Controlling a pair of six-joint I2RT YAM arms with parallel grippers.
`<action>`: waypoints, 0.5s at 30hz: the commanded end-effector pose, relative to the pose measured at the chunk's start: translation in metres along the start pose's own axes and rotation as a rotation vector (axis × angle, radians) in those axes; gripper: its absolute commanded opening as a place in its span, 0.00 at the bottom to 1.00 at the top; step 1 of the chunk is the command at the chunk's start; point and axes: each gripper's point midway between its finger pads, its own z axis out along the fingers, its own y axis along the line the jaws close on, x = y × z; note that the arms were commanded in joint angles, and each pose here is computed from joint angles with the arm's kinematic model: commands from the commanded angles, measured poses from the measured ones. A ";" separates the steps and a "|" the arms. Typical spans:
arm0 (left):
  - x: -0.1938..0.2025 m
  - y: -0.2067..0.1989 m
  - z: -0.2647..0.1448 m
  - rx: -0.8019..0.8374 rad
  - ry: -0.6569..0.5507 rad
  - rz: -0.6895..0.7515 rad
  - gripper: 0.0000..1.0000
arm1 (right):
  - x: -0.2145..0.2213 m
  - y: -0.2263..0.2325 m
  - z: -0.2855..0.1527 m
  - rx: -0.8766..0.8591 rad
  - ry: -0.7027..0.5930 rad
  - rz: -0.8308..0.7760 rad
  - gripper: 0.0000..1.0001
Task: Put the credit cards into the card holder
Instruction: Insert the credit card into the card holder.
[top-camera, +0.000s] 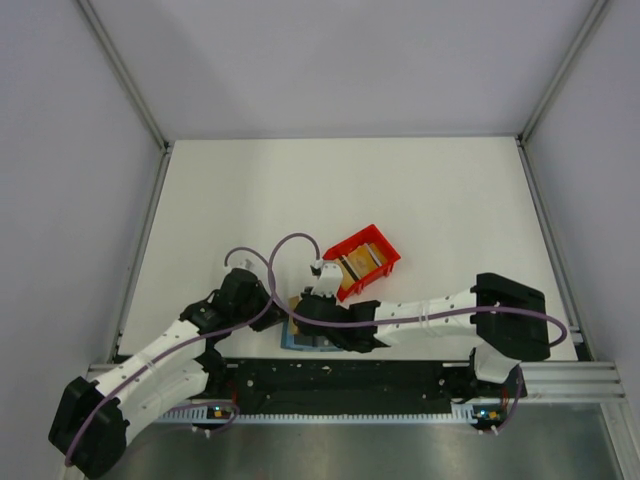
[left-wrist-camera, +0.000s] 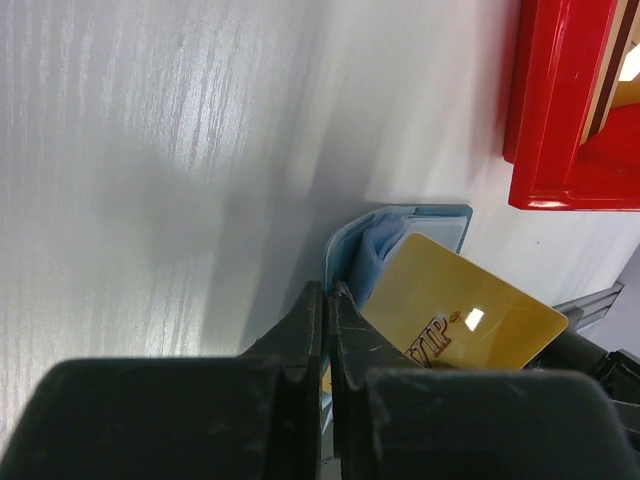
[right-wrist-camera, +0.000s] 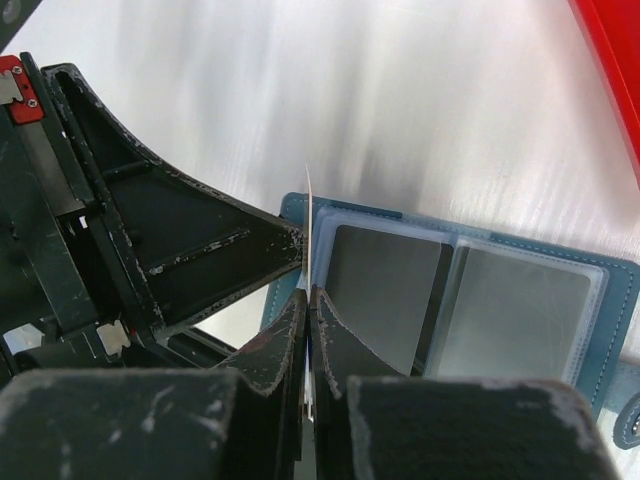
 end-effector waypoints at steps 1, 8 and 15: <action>-0.002 -0.006 0.000 0.037 -0.014 0.001 0.00 | 0.002 0.014 -0.008 -0.021 -0.002 -0.018 0.00; 0.000 -0.001 0.001 0.021 -0.015 0.002 0.00 | -0.010 0.023 -0.019 -0.087 -0.028 -0.003 0.00; 0.000 -0.001 0.001 0.022 -0.016 0.002 0.00 | -0.011 0.008 -0.020 -0.031 -0.038 -0.023 0.00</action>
